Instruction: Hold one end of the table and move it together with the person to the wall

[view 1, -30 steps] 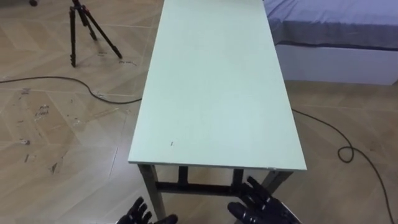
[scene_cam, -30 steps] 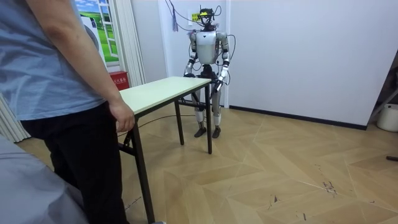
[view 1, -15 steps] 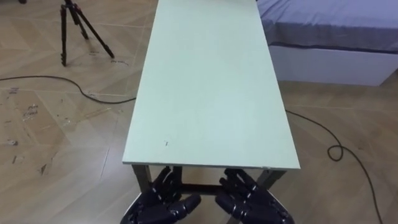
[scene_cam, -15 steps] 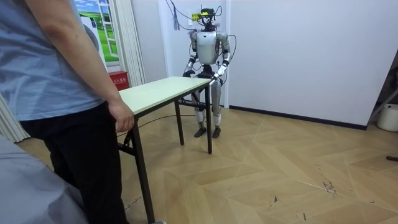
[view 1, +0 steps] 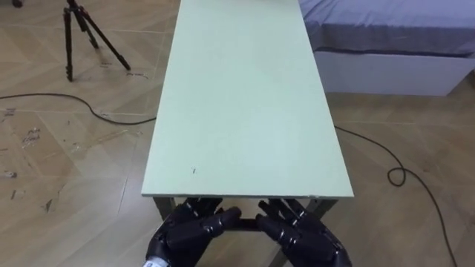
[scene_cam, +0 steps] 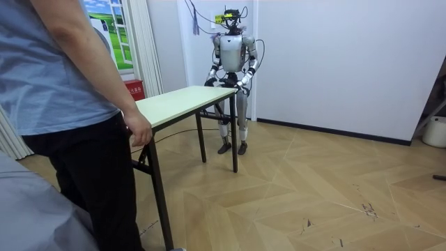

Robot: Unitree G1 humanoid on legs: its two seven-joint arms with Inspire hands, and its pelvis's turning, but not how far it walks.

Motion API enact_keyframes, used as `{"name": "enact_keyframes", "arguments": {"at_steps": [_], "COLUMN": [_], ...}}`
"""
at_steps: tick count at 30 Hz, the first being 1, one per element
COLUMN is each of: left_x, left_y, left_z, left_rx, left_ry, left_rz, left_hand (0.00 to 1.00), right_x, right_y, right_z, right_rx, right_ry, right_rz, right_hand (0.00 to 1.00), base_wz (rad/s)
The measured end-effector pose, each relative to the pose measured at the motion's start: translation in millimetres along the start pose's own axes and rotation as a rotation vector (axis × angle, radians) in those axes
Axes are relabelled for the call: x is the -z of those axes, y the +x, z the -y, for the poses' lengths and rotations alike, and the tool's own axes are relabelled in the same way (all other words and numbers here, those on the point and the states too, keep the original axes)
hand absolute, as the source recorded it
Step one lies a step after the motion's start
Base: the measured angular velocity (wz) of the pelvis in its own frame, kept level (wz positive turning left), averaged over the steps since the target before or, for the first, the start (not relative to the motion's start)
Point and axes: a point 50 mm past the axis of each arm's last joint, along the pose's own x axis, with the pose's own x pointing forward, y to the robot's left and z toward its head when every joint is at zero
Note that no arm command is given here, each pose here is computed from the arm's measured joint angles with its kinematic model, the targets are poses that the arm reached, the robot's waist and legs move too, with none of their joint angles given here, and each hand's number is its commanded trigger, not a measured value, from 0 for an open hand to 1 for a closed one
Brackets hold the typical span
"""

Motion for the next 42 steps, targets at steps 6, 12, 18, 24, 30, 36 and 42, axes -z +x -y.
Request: {"name": "enact_keyframes", "arguments": {"at_steps": [6, 12, 18, 24, 30, 36, 42], "left_x": [-5.5, -4.7, -5.9, -5.8, -2.0, -2.0, -1.6], "left_y": [0.1, 4.3, 9.9, 11.3, 12.4, 11.9, 14.9], "left_z": [-12.9, -15.3, -18.1, -18.4, -17.1, -17.7, -13.5], "left_rx": [-0.062, -0.076, -0.102, -0.123, -0.137, -0.14, -0.136], "left_ry": [-0.139, -0.248, -0.273, -0.301, -0.339, -0.349, -0.377], "left_rz": [0.05, 0.052, 0.036, 0.04, 0.032, 0.03, 0.045], "left_hand": [0.0, 0.0, 0.0, 0.0, 0.0, 0.0, 0.0], "right_x": [-4.4, -8.4, -13.3, -16.3, -16.3, -17.4, -20.7], "right_y": [0.6, -1.5, -0.6, -0.4, 0.6, 2.0, 3.0], "right_z": [2.0, 7.1, 8.7, 9.1, 9.0, 9.1, 7.3], "right_rx": [0.033, 0.084, 0.106, 0.108, 0.12, 0.13, 0.125], "right_ry": [0.12, 0.167, 0.256, 0.392, 0.443, 0.46, 0.467], "right_rz": [0.059, 0.081, 0.127, 0.195, 0.212, 0.21, 0.213], "right_hand": [0.0, 0.0, 0.0, 0.0, 0.0, 0.0, 0.0], "base_wz": [0.0, -0.04, -0.04, -0.02, 0.0, 0.0, 0.0]}}
